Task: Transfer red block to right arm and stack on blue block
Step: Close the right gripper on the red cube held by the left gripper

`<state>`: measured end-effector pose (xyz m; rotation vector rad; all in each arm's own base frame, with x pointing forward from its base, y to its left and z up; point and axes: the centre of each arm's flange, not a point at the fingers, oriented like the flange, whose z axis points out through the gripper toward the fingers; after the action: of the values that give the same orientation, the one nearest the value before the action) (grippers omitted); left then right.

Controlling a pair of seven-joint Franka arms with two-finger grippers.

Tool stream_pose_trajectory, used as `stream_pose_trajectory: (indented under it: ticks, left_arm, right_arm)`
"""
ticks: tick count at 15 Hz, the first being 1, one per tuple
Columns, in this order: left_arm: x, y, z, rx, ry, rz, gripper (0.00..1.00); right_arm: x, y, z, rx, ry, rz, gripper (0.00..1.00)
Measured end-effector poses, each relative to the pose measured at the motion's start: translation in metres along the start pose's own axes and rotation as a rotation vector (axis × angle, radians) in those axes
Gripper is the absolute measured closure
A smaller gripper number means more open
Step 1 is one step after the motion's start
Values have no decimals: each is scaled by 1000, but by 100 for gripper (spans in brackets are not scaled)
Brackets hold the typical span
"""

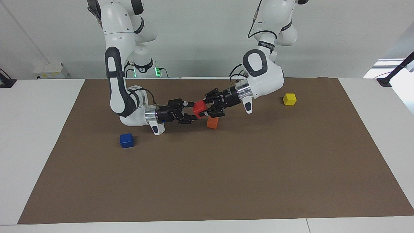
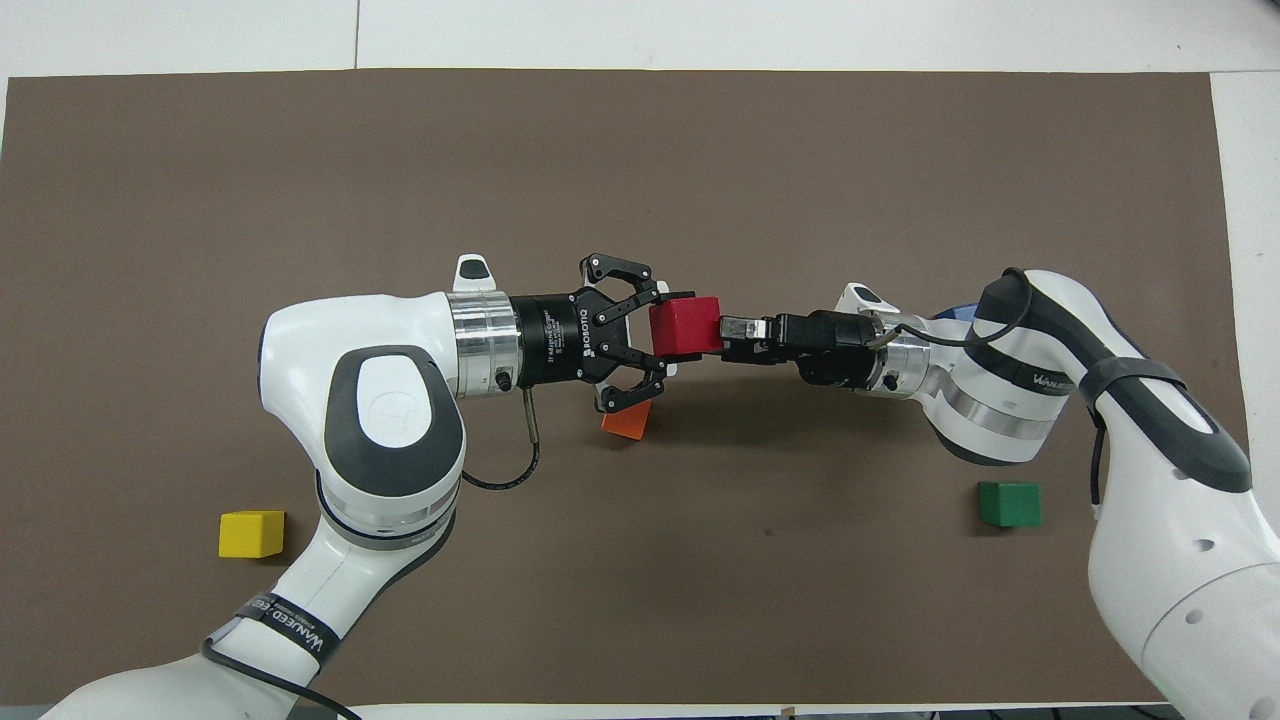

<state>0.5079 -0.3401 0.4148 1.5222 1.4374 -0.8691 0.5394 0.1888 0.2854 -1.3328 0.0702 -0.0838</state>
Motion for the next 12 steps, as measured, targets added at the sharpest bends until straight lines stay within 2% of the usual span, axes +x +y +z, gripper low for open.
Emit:
stream_pose_trajectory:
  ticks: [7,12]
  left_arm:
    - [1,0,1,-3,-6,-8,46]
    - [0,-1,2,-6,-13,-14,46]
  right_arm:
    - [-2,1,16,28,26,4,0]
    - [-3,3,19,19,31,3,0]
